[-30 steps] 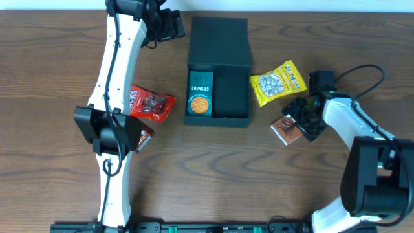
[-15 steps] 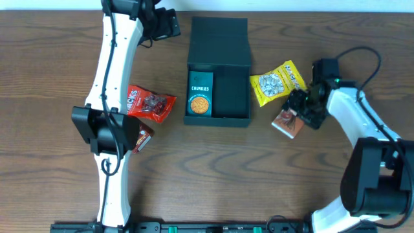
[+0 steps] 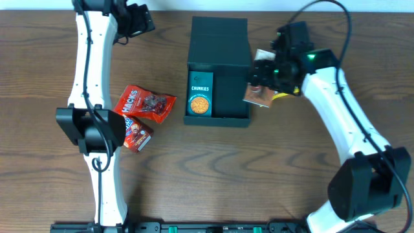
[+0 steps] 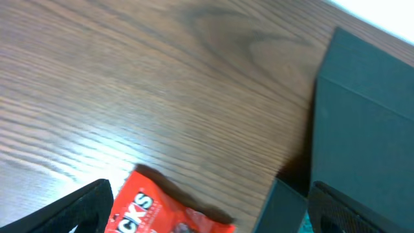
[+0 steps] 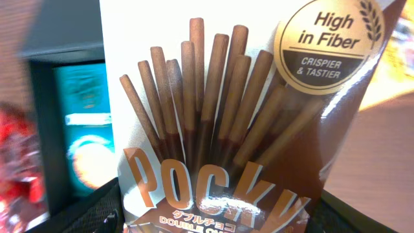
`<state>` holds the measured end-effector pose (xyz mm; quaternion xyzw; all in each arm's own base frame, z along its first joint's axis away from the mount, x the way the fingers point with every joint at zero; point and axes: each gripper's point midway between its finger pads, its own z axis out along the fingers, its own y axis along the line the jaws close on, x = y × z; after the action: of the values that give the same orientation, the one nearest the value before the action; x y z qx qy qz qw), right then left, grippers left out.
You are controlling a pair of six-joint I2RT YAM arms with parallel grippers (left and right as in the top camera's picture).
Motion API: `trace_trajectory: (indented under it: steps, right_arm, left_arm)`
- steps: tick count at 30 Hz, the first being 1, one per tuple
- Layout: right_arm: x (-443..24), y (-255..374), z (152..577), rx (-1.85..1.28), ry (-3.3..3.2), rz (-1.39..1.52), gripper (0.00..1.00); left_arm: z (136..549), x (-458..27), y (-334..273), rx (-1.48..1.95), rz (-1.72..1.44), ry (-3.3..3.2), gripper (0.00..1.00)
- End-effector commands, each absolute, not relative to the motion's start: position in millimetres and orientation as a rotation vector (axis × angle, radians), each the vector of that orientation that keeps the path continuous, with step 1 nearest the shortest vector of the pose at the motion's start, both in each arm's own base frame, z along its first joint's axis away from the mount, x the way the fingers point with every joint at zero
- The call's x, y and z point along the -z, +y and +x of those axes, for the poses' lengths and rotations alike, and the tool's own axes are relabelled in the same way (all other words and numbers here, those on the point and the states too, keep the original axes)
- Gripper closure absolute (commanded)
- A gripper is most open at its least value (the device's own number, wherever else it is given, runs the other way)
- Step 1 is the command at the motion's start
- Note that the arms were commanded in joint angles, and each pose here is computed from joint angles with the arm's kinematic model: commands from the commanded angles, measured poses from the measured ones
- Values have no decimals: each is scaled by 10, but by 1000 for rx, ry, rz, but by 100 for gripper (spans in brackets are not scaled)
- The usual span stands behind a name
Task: Pack container
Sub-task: 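Lift the Pocky box with the right gripper and lower it beside Chunkies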
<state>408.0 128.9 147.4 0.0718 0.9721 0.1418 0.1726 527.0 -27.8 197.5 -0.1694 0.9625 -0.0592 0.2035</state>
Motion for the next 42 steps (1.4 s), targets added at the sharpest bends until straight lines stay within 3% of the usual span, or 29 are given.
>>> trace_trajectory:
  steps: [1,7,22,25,27,31,35,42]
  right_arm:
    - [-1577,1541,4102,-436,2728,111,23]
    - [-1524,1853,4052,-451,2727,9,22]
    - [-791,2183,3988,-388,2865,-124,20]
    - [-760,2169,3974,-374,2875,-142,15]
    - [-754,2161,3958,-368,2881,-161,1]
    - [-747,2150,3936,-363,2890,-169,1]
    - [-913,2151,4014,-370,2867,-161,1]
    - [-1938,1856,4396,-282,2651,-169,1]
  left_arm:
    - [5256,-2083,-166,140,-466,2664,3]
    - [5260,-2084,-151,139,-469,2661,4]
    - [5245,-2077,-152,138,-470,2668,4]
    - [5236,-2073,-151,137,-471,2672,4]
    - [5236,-2073,-151,137,-471,2672,4]
    - [5236,-2073,-151,137,-471,2672,4]
    - [5219,-2065,-150,133,-465,2680,4]
    - [4959,-1963,-130,85,-422,2799,0]
